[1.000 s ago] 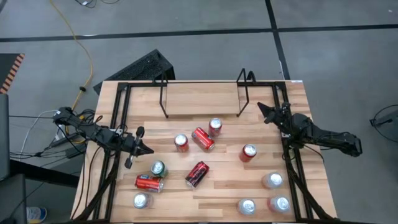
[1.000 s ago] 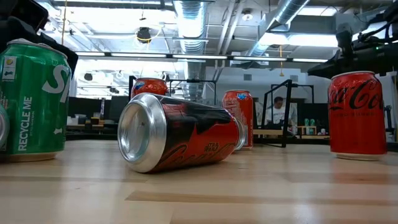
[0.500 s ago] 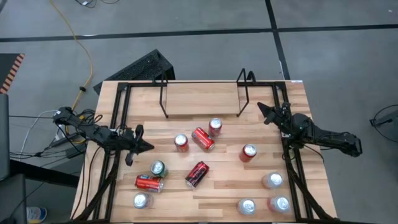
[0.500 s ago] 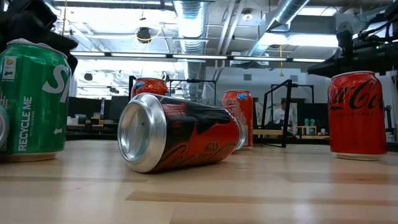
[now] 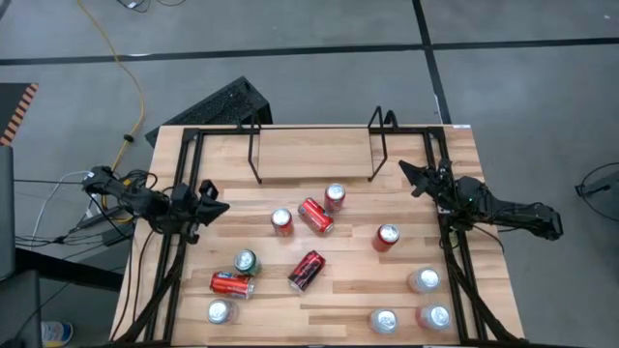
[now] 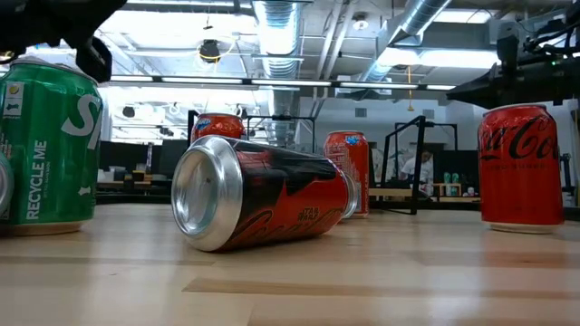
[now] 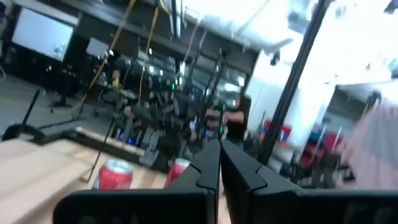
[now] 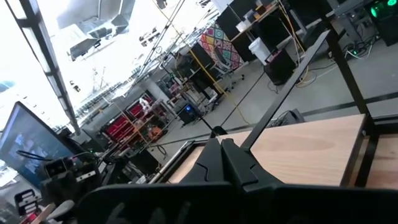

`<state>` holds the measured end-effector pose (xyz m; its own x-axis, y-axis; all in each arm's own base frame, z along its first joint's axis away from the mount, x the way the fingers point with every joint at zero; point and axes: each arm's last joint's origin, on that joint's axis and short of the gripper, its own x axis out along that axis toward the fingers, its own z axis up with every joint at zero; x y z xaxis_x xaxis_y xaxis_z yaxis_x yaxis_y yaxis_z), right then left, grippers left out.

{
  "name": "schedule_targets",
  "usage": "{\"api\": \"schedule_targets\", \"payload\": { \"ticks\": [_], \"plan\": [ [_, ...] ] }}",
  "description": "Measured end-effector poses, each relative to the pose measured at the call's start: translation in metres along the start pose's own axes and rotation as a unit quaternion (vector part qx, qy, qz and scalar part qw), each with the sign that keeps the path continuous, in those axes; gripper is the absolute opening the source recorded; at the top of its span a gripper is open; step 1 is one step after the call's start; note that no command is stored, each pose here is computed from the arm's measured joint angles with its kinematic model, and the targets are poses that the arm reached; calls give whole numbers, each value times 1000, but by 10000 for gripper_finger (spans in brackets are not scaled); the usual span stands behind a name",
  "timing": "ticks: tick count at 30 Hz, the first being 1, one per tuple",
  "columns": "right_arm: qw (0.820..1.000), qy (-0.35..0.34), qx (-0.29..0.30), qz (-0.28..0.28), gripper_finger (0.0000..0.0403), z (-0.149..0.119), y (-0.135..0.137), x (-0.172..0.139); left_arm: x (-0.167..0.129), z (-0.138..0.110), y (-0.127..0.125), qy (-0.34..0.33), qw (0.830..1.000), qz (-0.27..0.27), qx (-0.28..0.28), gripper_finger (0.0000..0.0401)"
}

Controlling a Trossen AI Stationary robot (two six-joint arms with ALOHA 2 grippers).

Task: Place canned beverage on shelf
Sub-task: Put the red soda can on the shelf

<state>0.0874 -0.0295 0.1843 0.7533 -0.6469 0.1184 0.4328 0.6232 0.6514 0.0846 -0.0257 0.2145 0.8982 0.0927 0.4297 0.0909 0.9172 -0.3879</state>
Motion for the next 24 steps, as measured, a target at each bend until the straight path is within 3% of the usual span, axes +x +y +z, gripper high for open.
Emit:
{"api": "schedule_targets", "payload": {
  "ticks": [7, 10, 16, 20, 24],
  "plan": [
    [1000, -1, 0, 0, 0, 0, 0, 0, -2, 19, -1, -91, 995, 16, -44, 0],
    [999, -3, -34, 2, 0, 1, 0, 0, 1, 31, -5, -98, 994, -2, -47, 0],
    [997, -36, -58, 23, 0, 8, 5, 0, 12, 68, -20, -75, 996, -21, -33, 0],
    [995, -51, -78, 30, 0, 11, 7, -1, 20, 90, -27, -37, 999, -2, 21, 0],
    [995, -48, -84, 28, 0, 10, 7, -1, 30, 96, -34, 26, 997, 7, 71, 6]
  ]
}}
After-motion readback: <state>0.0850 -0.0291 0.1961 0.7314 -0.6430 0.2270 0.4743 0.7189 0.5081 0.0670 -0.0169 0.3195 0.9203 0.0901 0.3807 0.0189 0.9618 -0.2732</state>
